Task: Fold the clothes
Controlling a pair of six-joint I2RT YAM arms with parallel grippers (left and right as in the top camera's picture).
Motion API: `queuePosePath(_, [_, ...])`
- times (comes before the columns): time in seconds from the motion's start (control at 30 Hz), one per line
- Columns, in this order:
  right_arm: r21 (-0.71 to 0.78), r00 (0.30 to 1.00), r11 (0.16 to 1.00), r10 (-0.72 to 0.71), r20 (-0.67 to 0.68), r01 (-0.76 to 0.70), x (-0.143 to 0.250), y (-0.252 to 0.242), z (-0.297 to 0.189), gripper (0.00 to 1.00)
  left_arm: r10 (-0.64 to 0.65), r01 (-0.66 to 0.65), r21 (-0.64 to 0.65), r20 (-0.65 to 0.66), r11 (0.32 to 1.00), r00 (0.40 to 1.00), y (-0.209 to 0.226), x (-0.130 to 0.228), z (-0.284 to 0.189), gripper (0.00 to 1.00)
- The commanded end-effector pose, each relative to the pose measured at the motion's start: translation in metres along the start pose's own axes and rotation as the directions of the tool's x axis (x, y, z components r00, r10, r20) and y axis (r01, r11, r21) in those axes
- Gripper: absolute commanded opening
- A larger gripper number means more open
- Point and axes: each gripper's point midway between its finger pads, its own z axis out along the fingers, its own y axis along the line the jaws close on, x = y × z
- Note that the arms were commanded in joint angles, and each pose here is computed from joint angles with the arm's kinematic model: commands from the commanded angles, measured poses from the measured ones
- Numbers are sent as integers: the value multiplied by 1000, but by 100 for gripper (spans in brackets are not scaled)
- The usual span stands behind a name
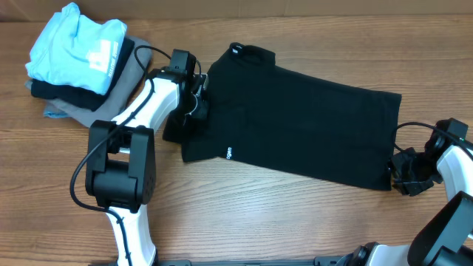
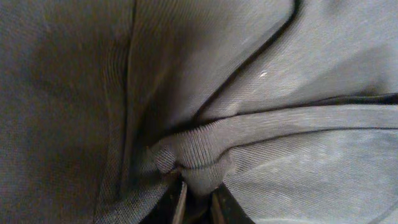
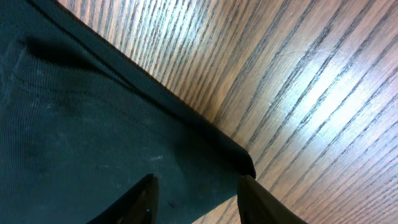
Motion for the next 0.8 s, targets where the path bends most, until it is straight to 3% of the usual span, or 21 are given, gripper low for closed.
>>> queuePosePath(0.0, [-25, 999, 1000, -1, 35, 2, -8, 6, -10, 45, 11, -12, 16, 64, 1000, 998, -11, -30, -23, 13])
queuePosePath(0.17, [-25, 999, 1000, -1, 35, 2, -8, 6, -10, 45, 32, -33, 14, 114, 999, 993, -17, -52, -50, 12])
queuePosePath(0.4, [-27, 999, 1000, -1, 37, 2, -8, 6, -10, 46, 51, -57, 38, 142, 998, 988, -29, -59, -52, 11])
queuePosePath(0.6, [-26, 999, 1000, -1, 35, 1, -8, 6, -10, 47, 24, -17, -102, 69, 995, 997, -4, -38, -42, 34])
queuePosePath(0.77, [-26, 999, 1000, -1, 35, 1, -8, 6, -10, 48, -12, 14, -103, 21, 995, 1000, 1, -21, -20, 36])
